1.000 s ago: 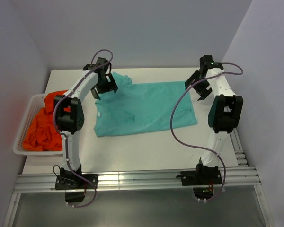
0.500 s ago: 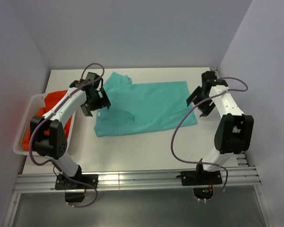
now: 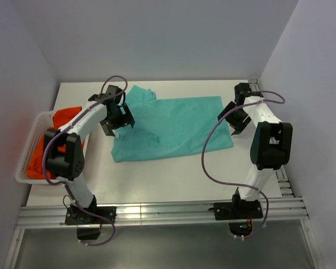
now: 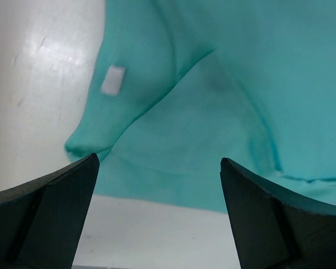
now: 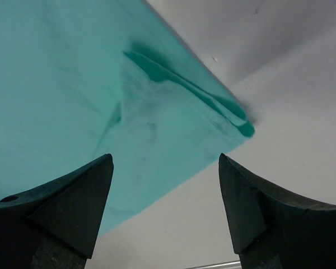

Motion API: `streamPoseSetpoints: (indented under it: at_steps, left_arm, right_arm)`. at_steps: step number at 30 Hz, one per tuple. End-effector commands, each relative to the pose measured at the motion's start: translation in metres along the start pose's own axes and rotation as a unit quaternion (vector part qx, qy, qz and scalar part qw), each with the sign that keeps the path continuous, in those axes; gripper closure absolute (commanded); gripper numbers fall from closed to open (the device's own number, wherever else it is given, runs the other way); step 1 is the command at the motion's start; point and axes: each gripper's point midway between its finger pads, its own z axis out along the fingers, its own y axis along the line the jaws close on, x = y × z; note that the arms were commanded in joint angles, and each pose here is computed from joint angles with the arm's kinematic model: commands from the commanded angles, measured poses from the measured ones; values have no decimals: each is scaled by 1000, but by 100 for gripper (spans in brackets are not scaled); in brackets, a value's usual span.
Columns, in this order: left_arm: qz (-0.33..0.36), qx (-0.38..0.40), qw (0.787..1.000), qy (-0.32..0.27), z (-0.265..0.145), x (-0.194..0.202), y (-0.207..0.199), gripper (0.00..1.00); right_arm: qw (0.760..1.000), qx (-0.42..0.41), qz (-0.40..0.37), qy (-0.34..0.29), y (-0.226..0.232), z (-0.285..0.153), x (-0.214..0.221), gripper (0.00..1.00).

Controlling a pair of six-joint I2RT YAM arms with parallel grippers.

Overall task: Fold and stack the t-shirts
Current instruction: Fold the tshirt

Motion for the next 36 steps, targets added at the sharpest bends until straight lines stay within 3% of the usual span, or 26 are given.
streamPoseSetpoints:
  at_steps: [1, 6, 9, 12, 14, 19, 24, 36]
  left_arm:
    - [10, 26, 999, -20, 0, -25, -25, 3]
    - [13, 21, 1000, -8, 17, -38, -40, 5]
    - [11, 17, 1000, -4, 24, -42, -44, 7]
    - [10, 8, 1000, 1, 34, -43, -44, 8]
    - [12, -3, 1000, 6, 43, -43, -43, 11]
    - [9, -14, 1000, 12, 56, -41, -41, 15]
    - [11, -24, 999, 23, 69, -37, -39, 22]
    - [17, -37, 999, 28, 82, -40, -39, 44]
  right_arm:
    - [999, -17, -2, -30, 21, -11, -25, 18]
    - [1000, -15, 1, -27, 27, -5, -31, 22]
    - [1000, -9, 2, -20, 27, 5, -31, 36]
    - [1000, -3, 2, -16, 26, 11, -31, 39]
    - [1000, 1, 0, -13, 25, 18, -30, 48]
    - [1000, 9, 0, -5, 22, 28, -28, 50]
    - [1000, 15, -2, 2, 20, 35, -26, 54]
    - [1000, 22, -9, 11, 18, 45, -23, 80]
